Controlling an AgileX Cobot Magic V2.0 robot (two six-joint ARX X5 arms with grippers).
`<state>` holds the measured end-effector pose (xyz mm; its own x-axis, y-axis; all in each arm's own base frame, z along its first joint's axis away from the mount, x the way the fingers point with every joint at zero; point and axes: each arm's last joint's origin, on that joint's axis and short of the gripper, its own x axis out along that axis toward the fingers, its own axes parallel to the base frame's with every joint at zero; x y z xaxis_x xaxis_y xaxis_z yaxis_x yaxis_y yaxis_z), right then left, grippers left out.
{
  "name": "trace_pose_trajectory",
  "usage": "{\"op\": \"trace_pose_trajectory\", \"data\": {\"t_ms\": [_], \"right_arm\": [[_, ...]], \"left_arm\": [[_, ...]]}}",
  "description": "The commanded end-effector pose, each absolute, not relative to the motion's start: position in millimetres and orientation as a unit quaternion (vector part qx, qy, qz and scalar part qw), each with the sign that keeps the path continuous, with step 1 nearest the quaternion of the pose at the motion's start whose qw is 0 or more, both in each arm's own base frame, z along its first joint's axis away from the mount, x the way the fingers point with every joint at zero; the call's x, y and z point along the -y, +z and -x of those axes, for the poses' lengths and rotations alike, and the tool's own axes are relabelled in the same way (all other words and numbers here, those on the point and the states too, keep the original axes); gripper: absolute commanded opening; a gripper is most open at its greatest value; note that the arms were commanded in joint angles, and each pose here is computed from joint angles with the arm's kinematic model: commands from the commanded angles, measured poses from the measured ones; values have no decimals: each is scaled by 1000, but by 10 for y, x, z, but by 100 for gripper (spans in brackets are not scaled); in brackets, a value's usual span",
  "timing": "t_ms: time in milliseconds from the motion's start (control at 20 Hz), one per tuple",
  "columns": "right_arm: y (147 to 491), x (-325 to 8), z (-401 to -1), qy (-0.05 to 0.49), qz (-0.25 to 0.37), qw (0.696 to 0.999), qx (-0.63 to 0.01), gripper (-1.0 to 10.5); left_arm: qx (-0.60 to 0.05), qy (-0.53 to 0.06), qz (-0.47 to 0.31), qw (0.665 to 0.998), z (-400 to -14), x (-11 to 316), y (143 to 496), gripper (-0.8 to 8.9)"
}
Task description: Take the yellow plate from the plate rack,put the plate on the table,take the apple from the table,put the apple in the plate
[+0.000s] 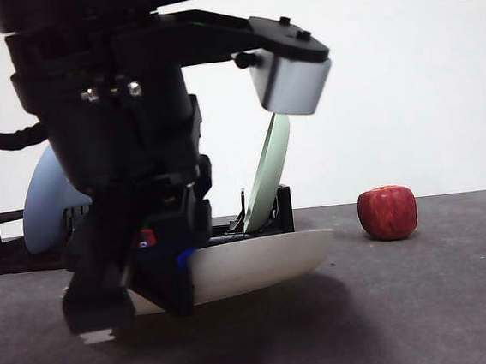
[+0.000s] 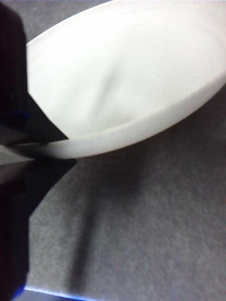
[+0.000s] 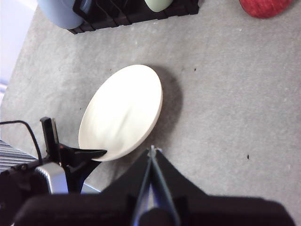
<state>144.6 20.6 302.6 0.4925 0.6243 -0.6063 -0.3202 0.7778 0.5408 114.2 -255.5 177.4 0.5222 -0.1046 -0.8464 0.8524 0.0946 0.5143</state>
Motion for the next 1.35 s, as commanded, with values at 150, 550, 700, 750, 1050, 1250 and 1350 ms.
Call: {"op": "trace_pose_trajectory", "data": {"t_ms": [150,550,700,750,1050,1250,1350], "right_arm": [[3041,-208,-1447,284,-176,846,-415,-1],[3077,-202,-1523,270,-174,864,-389,397],[3089,-207,-1637,276,-167,873,-366,760],[3092,-217,-1680,279,-164,876,-359,761],[2958,-349,-2102,256,-131,886,-365,762],[2870,-503,-2503,175,-54,899,-399,766],[2847,-595,-2739,172,-38,895,-410,766]], "left_arm": [[-329,-376,-573,650,-1093,2579,1749,1],[-348,-357,-540,679,-1112,2627,1962,731],[-356,-367,-520,685,-1117,2693,2347,731],[-363,-373,-510,685,-1115,2703,2477,708],[-363,-365,-397,760,-1031,2505,3274,-3],[-354,-356,-327,801,-881,2095,3607,-2],[-348,-352,-286,821,-800,1877,3750,-2]]}}
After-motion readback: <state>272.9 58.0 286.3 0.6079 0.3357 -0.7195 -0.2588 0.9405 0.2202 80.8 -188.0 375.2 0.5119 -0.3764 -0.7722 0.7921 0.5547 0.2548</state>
